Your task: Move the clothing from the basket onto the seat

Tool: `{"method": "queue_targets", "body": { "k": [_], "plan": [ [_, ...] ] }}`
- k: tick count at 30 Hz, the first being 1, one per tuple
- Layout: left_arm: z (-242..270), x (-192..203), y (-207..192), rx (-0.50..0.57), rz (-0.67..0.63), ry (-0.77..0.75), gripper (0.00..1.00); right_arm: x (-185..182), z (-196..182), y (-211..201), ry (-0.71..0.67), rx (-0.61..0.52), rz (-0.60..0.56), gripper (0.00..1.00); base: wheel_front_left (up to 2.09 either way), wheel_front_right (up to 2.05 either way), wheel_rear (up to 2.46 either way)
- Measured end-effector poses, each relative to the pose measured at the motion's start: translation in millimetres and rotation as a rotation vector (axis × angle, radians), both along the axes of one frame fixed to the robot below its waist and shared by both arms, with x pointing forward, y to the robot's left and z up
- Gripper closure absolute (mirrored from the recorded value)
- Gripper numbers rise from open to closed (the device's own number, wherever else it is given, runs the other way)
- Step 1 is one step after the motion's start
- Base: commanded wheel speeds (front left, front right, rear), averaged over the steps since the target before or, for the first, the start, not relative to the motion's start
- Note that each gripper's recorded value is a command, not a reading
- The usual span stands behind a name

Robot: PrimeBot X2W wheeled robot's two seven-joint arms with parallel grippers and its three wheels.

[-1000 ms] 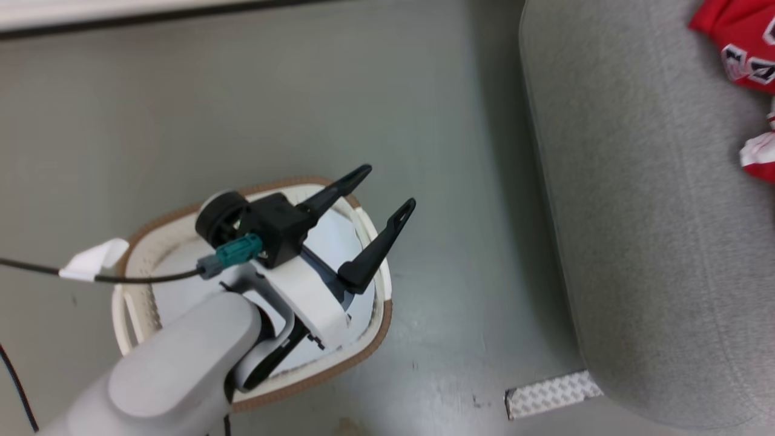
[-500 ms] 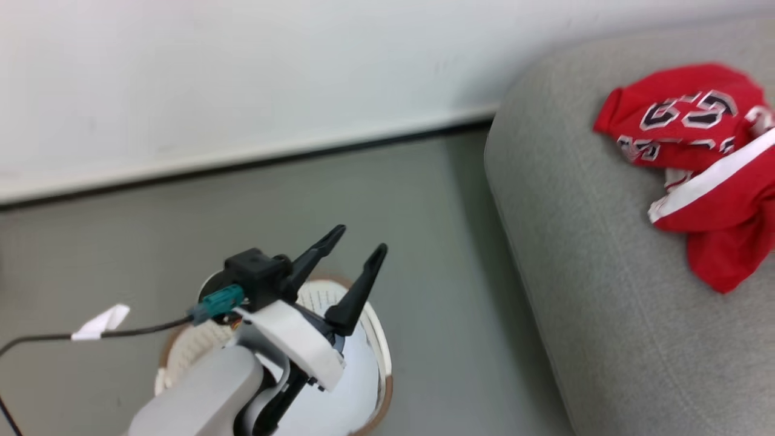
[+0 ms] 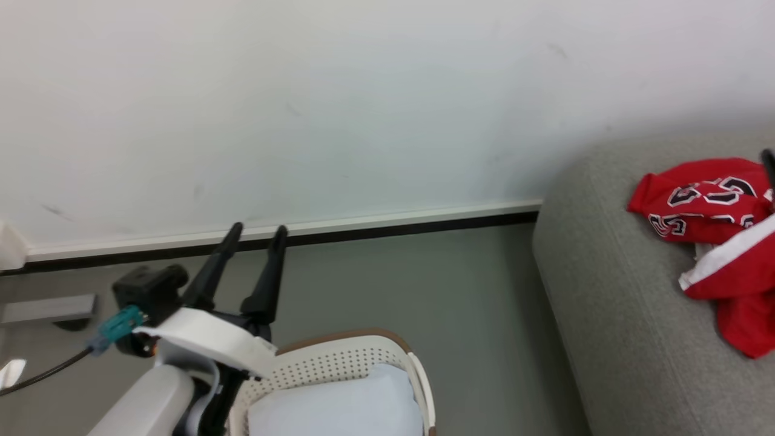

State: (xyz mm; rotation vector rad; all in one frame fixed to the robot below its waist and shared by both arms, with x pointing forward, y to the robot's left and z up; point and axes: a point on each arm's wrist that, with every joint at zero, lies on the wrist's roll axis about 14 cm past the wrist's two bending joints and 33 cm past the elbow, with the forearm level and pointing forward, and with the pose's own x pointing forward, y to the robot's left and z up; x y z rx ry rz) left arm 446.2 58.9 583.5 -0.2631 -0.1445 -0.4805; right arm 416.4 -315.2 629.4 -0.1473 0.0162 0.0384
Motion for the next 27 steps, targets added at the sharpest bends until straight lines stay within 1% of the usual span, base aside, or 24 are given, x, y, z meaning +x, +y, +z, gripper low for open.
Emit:
{"method": "queue_targets", "body": {
  "k": [6,12,15,17,22,24,27],
  "plan": [
    [-2,-14,64,0.012,0.197,-0.001,0.00,8,-2,65,-0.125,0.098,0.127,0.00,0.00,0.00,0.00],
    [-15,-34,116,0.042,0.357,0.016,0.00,1,-23,115,-0.186,0.246,0.195,0.00,0.00,0.00,0.00],
    [-20,-44,130,0.040,0.410,0.026,0.00,-7,-42,132,-0.189,0.320,0.203,0.00,0.00,0.00,0.00],
    [-24,-50,139,0.033,0.444,0.031,0.00,-13,-53,136,-0.191,0.351,0.192,0.00,0.00,0.00,0.00],
    [-37,-65,157,0.022,0.515,0.055,0.00,-28,-89,152,-0.134,0.465,0.154,0.00,0.00,0.00,0.00],
    [-43,-70,158,0.022,0.527,0.062,0.00,-33,-98,156,-0.116,0.483,0.145,0.00,0.00,0.00,0.00],
    [-56,-77,151,0.021,0.520,0.087,0.00,-39,-107,162,-0.094,0.484,0.145,0.00,0.00,0.00,0.00]
  ]
}}
